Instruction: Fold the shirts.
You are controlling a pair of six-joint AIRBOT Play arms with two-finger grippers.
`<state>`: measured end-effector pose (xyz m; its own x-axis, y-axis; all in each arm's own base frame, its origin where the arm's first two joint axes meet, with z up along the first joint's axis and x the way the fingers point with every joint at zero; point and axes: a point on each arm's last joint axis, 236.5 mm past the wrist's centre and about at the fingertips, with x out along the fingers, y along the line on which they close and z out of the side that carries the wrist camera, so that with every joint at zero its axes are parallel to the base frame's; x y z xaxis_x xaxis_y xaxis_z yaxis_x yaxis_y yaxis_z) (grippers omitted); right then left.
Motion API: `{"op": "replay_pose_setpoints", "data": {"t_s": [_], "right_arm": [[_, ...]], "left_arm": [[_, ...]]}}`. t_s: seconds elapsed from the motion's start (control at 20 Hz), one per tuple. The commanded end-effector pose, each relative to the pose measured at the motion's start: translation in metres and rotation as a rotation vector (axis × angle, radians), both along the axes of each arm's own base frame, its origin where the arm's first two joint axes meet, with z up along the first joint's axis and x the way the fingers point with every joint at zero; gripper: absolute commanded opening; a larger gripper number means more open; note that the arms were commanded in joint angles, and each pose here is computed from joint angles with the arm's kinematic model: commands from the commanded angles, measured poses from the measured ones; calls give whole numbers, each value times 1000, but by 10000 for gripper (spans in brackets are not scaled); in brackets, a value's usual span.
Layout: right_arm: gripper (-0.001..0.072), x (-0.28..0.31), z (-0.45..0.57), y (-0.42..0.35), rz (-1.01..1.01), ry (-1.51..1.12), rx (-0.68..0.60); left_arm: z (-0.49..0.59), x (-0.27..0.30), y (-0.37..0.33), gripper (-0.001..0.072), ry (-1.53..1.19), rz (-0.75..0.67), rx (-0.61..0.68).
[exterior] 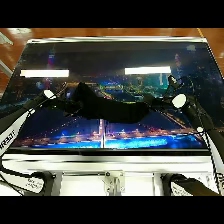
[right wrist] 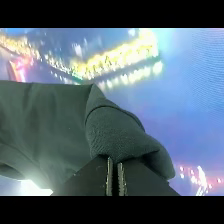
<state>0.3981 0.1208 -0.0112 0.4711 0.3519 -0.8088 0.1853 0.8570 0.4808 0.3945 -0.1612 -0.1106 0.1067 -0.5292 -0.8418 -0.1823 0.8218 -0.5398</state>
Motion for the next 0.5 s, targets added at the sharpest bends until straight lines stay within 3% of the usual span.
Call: {"op": "replay_pose_setpoints", "data": {"t_s": [0.0, 0.2, 0.3, 0.45], "right_arm": [[66, 0, 0, 0, -1, -1, 0], [66, 13, 29, 0, -16, -89, 15], [66, 27, 83, 0, -19, -227, 28], [65, 35, 223, -4, 12, -589, 7]], "left_arm": [[11, -6, -9, 38, 2, -74, -31], [79, 14, -15, 38, -152, -135, -52], [157, 30, -17, 38, -376, -188, -46], [341, 31, -10, 38, -823, -143, -44]]}}
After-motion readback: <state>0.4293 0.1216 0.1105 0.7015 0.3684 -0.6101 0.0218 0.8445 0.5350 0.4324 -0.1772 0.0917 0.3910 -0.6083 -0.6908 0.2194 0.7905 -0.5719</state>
